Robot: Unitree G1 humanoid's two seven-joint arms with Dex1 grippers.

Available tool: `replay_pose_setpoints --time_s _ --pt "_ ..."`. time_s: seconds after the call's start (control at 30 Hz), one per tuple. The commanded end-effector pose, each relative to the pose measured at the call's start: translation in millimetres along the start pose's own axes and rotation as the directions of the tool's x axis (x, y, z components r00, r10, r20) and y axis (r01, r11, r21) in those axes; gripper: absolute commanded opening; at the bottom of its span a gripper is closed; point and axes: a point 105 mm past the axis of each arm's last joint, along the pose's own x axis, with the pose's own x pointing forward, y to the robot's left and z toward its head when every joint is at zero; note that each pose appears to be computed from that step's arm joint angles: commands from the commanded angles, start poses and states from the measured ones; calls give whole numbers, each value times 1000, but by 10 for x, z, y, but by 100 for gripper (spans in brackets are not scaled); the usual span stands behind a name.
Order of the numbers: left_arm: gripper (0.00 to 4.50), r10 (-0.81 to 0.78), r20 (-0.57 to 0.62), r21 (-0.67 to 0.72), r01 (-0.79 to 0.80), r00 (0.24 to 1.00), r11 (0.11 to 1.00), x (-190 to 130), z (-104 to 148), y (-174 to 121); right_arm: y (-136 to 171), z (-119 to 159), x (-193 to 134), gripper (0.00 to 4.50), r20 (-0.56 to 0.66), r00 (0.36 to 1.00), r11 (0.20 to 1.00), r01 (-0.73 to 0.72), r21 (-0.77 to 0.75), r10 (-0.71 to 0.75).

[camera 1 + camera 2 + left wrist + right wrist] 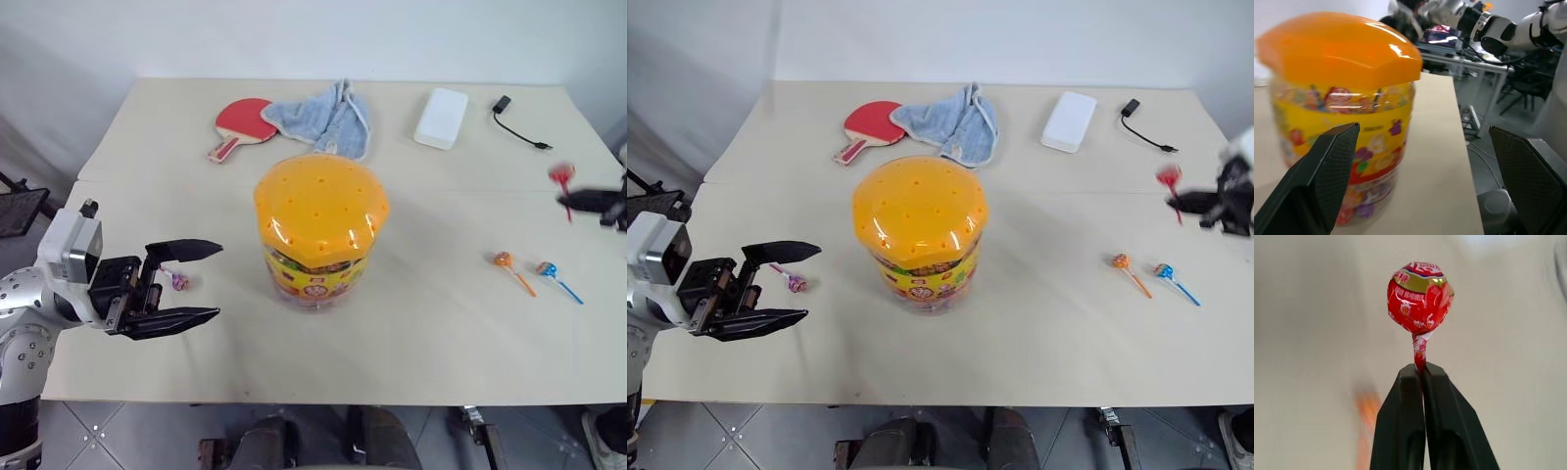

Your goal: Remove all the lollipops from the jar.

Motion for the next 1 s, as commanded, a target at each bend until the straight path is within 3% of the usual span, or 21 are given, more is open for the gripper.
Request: replay_pose_setpoints --time_s 0.03,0.17,0.37,0.7,0.8,0.9,0.93,1.0 --pt "450 -22 -6 32 23 1000 999 21 24 -36 -180 -314 -27 5 -115 985 991 130 -32 -132" --pt "450 -30 -10 25 31 999 999 30 20 -43 -251 -721 47 5 -212 953 976 200 -91 -215" --pt "450 -20 -26 24 20 999 1000 3 12 -46 -117 -934 194 5 -241 959 988 146 -39 -151" --pt "450 74 -122 1 -74 990 997 -160 -67 40 -133 -917 85 340 -198 972 992 128 -9 -127" --pt "450 143 -159 26 -140 977 990 -241 -131 100 -131 -674 -33 446 -48 995 995 81 -55 -84" --pt "450 229 -213 81 -216 950 973 -339 -209 161 40 -179 -215 449 250 965 985 -35 -167 76" --pt "450 263 -225 91 -248 938 964 -400 -239 176 142 10 -306 449 357 923 969 -58 -240 144" --pt "450 310 -237 101 -294 920 950 -500 -287 188 305 204 -409 449 458 856 948 -102 -303 238"
